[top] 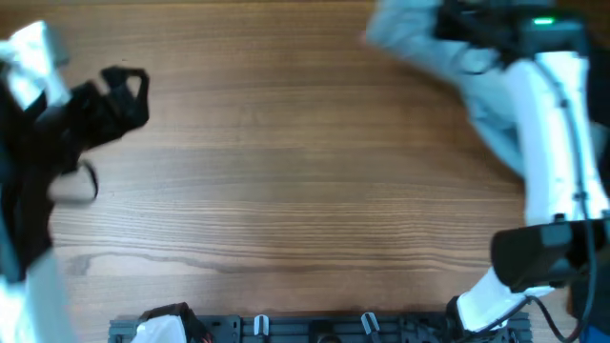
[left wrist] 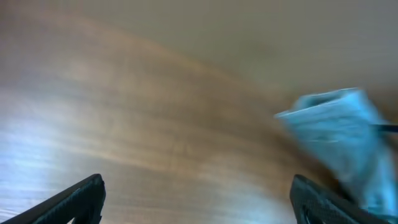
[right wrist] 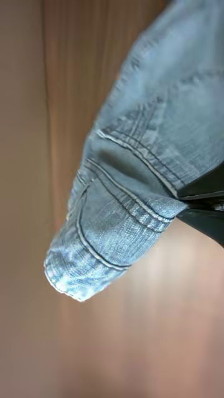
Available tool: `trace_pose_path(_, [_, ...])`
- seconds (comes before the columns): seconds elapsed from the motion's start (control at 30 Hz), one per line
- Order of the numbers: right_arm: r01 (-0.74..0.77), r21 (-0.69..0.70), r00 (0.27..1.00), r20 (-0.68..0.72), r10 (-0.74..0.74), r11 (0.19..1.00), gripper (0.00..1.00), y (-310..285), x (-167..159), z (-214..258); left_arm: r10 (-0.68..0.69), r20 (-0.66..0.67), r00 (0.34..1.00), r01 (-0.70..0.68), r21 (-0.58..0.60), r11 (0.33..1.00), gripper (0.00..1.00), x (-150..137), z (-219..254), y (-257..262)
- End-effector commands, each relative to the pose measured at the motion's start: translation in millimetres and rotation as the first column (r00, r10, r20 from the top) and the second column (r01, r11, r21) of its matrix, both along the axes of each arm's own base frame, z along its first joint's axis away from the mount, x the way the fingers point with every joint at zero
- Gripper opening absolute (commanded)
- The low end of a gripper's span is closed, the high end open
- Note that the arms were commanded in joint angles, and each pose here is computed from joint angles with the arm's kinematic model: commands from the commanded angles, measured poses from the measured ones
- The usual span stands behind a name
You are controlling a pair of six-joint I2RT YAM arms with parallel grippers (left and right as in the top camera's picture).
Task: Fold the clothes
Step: 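Pull the jeans onto the table center and grasp the waistband with the left gripper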
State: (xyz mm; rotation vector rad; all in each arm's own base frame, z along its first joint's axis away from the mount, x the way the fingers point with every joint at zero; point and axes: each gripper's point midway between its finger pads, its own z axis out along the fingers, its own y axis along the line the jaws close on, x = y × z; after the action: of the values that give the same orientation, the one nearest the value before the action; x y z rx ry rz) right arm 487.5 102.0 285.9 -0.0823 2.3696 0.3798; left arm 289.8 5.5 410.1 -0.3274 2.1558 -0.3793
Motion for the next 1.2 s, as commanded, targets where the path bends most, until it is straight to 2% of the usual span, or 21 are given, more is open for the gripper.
trace_pose_path(0.0, [-0.283, 0.006, 0.955, -0.089, 0.283, 0.959, 0.04, 124.5, -36.2, -44.1, 0.041, 0.035, 0.999, -0.044, 0.066, 0.997, 0.95, -24.4, 11.0, 8.6])
trace_pose_path(0.13, [-0.449, -0.075, 0.884, -0.186, 0.43, 0.89, 0.05, 214.7, -84.0, -95.8, 0.133, -0.021, 0.991, -0.13, 0.123, 0.984, 0.95, -41.5, 0.0, 24.1])
trace_pose_path(0.17, [-0.455, -0.113, 0.883, -0.188, 0.43, 0.883, 0.12, 222.6, -88.9, -101.2, 0.14, -0.038, 0.989, -0.134, 0.126, 0.983, 0.95, -44.0, -3.4, 25.0])
trace_pose_path(0.2, [-0.441, -0.155, 0.893, -0.178, 0.414, 0.884, 0.25, 225.1, -90.1, -101.6, 0.139, -0.055, 0.989, -0.131, 0.124, 0.983, 0.95, -46.1, -6.6, 24.3])
trace_pose_path(0.3, [-0.273, -0.264, 0.962, -0.102, 0.254, 0.925, 0.62, 196.8, -71.8, -82.7, 0.137, -0.129, 0.982, -0.122, 0.117, 0.986, 0.95, -45.9, -21.5, 24.3])
trace_pose_path(0.47, [-0.028, -0.215, 0.995, -0.096, 0.007, 0.976, 0.89, 95.7, -41.6, -49.5, 0.049, -0.249, 0.967, -0.043, 0.03, 0.999, 0.95, -31.7, -46.8, 9.8])
trace_pose_path(0.57, [0.058, -0.121, 0.976, -0.201, -0.081, 0.991, 0.93, 29.5, -29.6, -59.8, 0.018, -0.358, 0.933, -0.017, 0.006, 1.0, 0.93, -21.1, -71.1, 5.6])
trace_pose_path(0.67, [0.135, -0.052, 0.936, -0.32, -0.144, 0.99, 0.93, -22.6, -24.2, -85.6, -0.02, -0.458, 0.888, 0.016, -0.014, 1.0, 0.79, -1.3, -101.4, 0.0])
trace_pose_path(0.73, [0.183, -0.054, 0.901, -0.391, -0.189, 0.982, 0.91, -54.7, -21.5, -111.0, -0.043, -0.521, 0.853, 0.033, -0.028, 0.999, 0.69, 13.9, -124.6, -3.4])
trace_pose_path(0.8, [0.211, -0.076, 0.858, -0.462, -0.222, 0.975, 0.91, -76.4, -26.1, -135.3, -0.065, -0.585, 0.808, 0.051, -0.042, 0.998, 0.64, 28.3, -151.0, -7.8])
trace_pose_path(0.83, [0.209, -0.091, 0.832, -0.506, -0.226, 0.974, 0.9, -85.8, -31.7, -149.0, -0.077, -0.62, 0.781, 0.06, -0.049, 0.997, 0.64, 35.0, -166.1, -10.6])
trace_pose_path(0.97, [0.213, -0.121, 0.743, -0.625, -0.241, 0.97, 0.89, -107.9, -46.1, -191.6, -0.102, -0.705, 0.702, 0.074, -0.07, 0.995, 0.76, 54.3, -210.9, -17.1])
trace_pose_path(1.1, [0.198, -0.152, 0.644, -0.725, -0.245, 0.968, 0.87, -120.7, -66.7, -224.7, -0.113, -0.766, 0.633, 0.075, -0.084, 0.994, 0.78, 62.0, -242.2, -19.3])
trace_pose_path(1.17, [0.204, -0.204, 0.622, -0.728, -0.287, 0.958, 0.87, -139.3, -66.8, -240.5, -0.115, -0.786, 0.607, 0.074, -0.089, 0.993, 0.8, 64.1, -256.6, -19.0])
